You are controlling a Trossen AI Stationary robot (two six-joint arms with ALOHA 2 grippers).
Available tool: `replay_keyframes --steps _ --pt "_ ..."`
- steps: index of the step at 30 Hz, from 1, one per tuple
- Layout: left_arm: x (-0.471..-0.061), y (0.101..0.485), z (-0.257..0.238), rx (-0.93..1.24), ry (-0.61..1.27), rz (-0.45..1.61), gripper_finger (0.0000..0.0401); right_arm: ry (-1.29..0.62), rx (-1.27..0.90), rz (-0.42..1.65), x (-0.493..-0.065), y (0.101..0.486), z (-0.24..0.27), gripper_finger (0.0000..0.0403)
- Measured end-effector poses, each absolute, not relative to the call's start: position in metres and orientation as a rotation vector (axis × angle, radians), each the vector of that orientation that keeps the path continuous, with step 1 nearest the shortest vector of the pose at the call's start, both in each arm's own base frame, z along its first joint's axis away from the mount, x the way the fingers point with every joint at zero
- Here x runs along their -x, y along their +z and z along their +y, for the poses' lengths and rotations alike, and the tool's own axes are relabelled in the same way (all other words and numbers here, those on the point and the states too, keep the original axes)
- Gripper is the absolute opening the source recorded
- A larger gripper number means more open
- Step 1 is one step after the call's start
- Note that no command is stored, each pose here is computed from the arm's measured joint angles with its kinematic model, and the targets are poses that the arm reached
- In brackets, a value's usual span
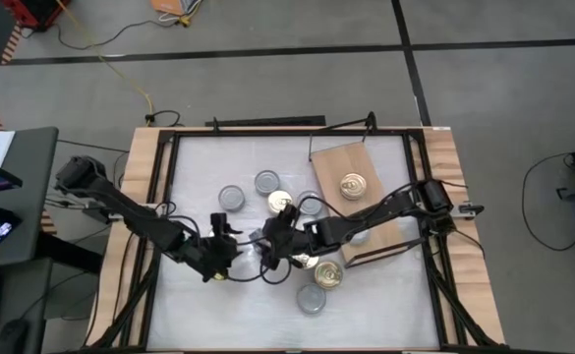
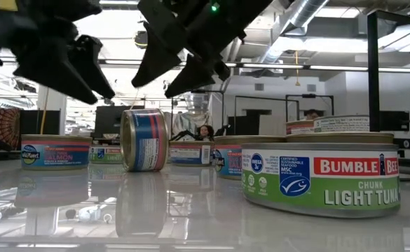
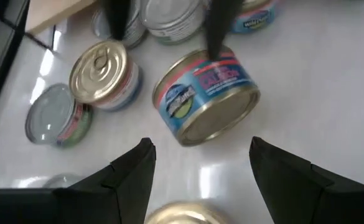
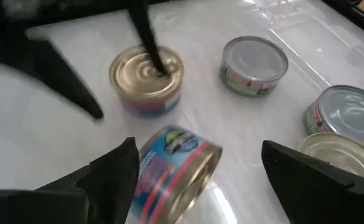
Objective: Stack canned seafood by type on shelf
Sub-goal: Stack the blue tuna can on top of the other blue tuna can on the shelf
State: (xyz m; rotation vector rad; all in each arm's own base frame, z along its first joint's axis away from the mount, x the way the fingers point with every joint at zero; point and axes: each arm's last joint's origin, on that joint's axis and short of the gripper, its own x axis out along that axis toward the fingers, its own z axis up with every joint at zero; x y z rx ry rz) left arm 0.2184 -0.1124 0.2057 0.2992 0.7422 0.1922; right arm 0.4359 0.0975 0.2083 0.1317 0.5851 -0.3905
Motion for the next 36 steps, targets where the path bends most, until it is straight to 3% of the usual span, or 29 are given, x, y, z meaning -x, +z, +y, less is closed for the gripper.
replay_keyframes --steps 14,31,36 --pt "-0.24 0.173 -0.112 -0.332 0.277 0.791 0.0249 -0.434 -0.186 0.54 -0.449 0.174 0.109 0.0358" --pt "-0.247 0.175 -0.112 -0.245 0.3 0.728 0.0249 -0.404 -0.254 0.675 -0.449 0.148 0.103 0.0358" --pt "-0.248 0.176 -0.113 -0.254 0.274 0.728 0.0249 -0.386 -0.185 0.706 -0.448 0.148 0.102 0.0344"
